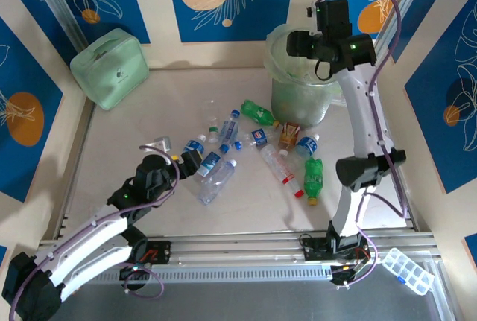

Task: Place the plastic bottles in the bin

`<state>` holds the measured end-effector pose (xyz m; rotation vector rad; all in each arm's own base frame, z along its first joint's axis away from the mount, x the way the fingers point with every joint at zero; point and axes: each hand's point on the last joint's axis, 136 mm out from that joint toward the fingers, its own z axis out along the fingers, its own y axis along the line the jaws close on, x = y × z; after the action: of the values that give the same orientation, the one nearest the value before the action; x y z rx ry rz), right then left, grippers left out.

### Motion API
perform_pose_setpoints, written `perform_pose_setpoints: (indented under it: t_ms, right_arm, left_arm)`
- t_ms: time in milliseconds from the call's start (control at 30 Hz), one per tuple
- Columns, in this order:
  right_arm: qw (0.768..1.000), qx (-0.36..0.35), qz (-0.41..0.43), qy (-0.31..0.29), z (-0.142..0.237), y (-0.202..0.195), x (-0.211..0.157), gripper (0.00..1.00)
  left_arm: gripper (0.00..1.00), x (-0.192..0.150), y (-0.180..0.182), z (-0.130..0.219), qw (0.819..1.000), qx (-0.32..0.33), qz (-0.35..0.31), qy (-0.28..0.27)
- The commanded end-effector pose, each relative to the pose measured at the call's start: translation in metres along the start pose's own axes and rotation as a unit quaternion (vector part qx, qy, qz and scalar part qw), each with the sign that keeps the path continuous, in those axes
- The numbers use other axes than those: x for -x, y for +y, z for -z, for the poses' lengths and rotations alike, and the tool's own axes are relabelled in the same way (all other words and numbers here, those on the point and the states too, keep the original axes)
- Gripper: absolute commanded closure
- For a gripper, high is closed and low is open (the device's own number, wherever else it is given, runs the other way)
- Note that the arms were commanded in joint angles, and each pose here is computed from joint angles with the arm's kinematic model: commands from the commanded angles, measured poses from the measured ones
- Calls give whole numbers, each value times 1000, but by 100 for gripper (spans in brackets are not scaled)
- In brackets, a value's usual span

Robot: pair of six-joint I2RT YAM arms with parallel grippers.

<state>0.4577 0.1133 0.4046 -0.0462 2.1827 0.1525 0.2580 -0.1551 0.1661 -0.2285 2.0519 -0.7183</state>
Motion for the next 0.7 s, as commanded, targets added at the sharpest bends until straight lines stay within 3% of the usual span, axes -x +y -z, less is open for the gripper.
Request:
perform_pose_setpoints:
  t_ms: [0,267,667]
  right_arm:
    - [999,27,13,-16,13,29,-8,30]
    - [992,104,73,-5,38,98,-76,42]
    - [973,199,76,91,24,149,-229,45]
  left_arm:
    - [11,9,-5,1,1000,8,-19,-6]
    - [11,4,-4,-4,999,16,-26,11]
    - [12,-6,-8,-11,998,11,-34,43]
